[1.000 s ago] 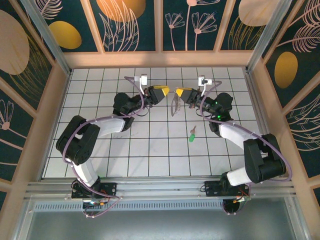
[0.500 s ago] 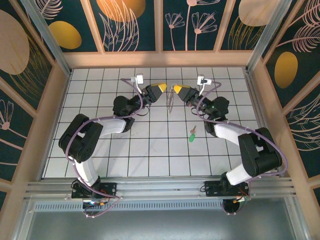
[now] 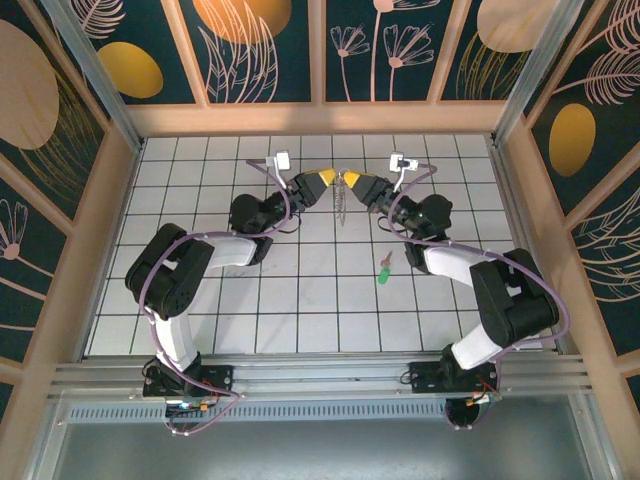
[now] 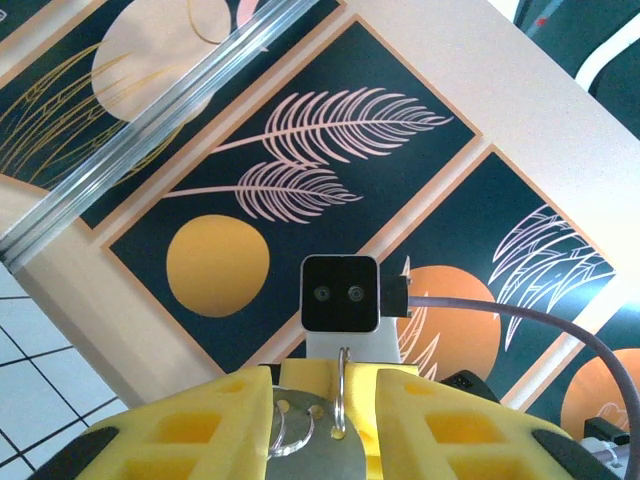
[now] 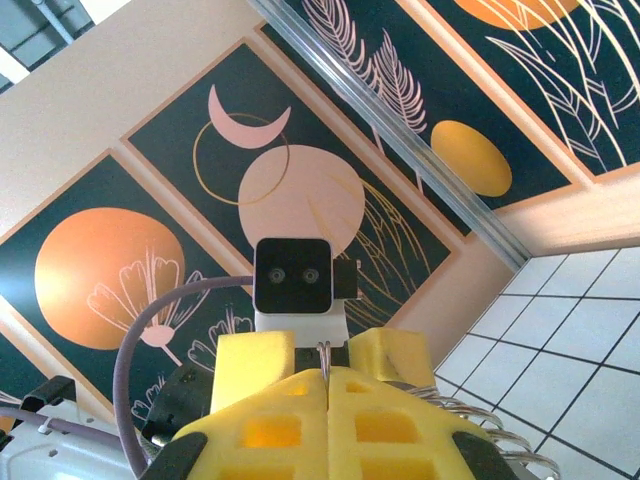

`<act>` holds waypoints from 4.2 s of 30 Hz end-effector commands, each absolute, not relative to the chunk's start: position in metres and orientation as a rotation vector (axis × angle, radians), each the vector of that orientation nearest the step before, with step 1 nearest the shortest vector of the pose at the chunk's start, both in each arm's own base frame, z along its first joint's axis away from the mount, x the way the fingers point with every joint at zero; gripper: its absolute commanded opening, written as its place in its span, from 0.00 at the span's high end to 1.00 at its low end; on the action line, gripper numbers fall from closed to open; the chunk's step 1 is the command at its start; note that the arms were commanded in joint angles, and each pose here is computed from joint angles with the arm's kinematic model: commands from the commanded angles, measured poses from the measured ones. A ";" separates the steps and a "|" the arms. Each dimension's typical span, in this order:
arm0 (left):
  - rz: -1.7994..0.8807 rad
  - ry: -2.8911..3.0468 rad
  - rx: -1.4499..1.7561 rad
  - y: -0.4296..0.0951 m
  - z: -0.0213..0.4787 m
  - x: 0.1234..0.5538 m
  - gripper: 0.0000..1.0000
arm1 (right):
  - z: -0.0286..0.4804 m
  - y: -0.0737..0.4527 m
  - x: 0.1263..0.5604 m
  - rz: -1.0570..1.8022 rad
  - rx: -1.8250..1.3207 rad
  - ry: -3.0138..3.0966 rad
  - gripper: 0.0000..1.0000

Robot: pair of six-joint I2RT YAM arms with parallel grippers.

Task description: Put the keys on the keyring

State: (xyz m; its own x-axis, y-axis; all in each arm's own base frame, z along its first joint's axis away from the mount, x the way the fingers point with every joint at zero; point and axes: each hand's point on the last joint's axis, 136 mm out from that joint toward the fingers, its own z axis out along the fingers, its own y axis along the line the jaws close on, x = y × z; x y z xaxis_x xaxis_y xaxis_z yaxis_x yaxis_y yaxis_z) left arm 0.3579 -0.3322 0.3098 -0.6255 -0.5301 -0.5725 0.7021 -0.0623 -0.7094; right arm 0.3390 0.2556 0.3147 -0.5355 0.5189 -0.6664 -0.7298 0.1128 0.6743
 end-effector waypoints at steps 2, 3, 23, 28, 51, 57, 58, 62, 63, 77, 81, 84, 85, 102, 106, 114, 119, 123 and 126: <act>-1.838 1.250 0.250 -0.335 0.329 0.350 0.67 | 0.337 0.257 0.335 1.623 -0.258 1.310 1.00; -1.839 1.250 0.251 -0.336 0.329 0.350 0.67 | 0.336 0.257 0.335 1.624 -0.256 1.313 1.00; -1.856 1.274 0.273 -0.346 0.321 0.343 0.72 | 0.333 0.260 0.339 1.630 -0.248 1.328 1.00; -1.846 1.284 0.269 -0.346 0.318 0.343 0.79 | 0.332 0.260 0.339 1.631 -0.248 1.331 1.00; -1.766 1.369 0.388 -0.357 0.309 0.342 1.00 | 0.322 0.216 0.338 1.473 -0.216 1.434 0.58; -1.753 1.425 0.534 -0.369 0.309 0.341 1.00 | 0.319 0.215 0.331 1.433 -0.322 1.492 0.56; -1.749 1.435 0.559 -0.371 0.308 0.340 1.00 | 0.319 0.216 0.330 1.433 -0.336 1.495 0.55; -1.743 1.459 0.622 -0.376 0.307 0.338 1.00 | 0.313 0.218 0.327 1.445 -0.366 1.521 0.55; -1.741 1.462 0.626 -0.376 0.307 0.339 1.00 | 0.311 0.218 0.327 1.448 -0.365 1.526 0.55; -1.738 1.467 0.619 -0.377 0.306 0.342 1.00 | 0.303 0.219 0.323 1.471 -0.354 1.530 0.68; -1.737 1.461 0.615 -0.377 0.307 0.342 1.00 | 0.299 0.218 0.323 1.472 -0.345 1.540 0.69; -1.738 1.455 0.615 -0.376 0.309 0.341 1.00 | 0.295 0.218 0.325 1.470 -0.331 1.550 0.67; -1.737 1.454 0.616 -0.376 0.309 0.341 1.00 | 0.292 0.218 0.326 1.468 -0.324 1.557 0.66; -1.731 1.455 0.604 -0.374 0.307 0.340 1.00 | 0.287 0.214 0.326 1.473 -0.297 1.556 0.76; -1.730 1.454 0.596 -0.374 0.306 0.341 1.00 | 0.290 0.215 0.323 1.487 -0.306 1.545 0.76; -1.734 1.448 0.590 -0.373 0.306 0.341 1.00 | 0.292 0.214 0.322 1.485 -0.304 1.541 0.79; -1.737 1.449 0.588 -0.373 0.304 0.341 1.00 | 0.292 0.214 0.322 1.487 -0.301 1.541 0.81; -1.741 1.450 0.589 -0.373 0.303 0.341 1.00 | 0.292 0.215 0.323 1.493 -0.297 1.539 0.77; -1.744 1.451 0.588 -0.374 0.302 0.341 1.00 | 0.293 0.215 0.325 1.501 -0.295 1.534 0.76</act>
State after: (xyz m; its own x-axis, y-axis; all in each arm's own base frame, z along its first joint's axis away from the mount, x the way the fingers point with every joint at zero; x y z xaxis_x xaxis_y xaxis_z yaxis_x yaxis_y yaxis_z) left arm 0.3438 -0.3796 0.2835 -0.6431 -0.2297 -0.7305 0.7541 -0.0240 -0.6563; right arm 0.3266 0.2164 0.2826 -0.5644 0.4074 -0.7180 -0.6917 0.2413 0.6807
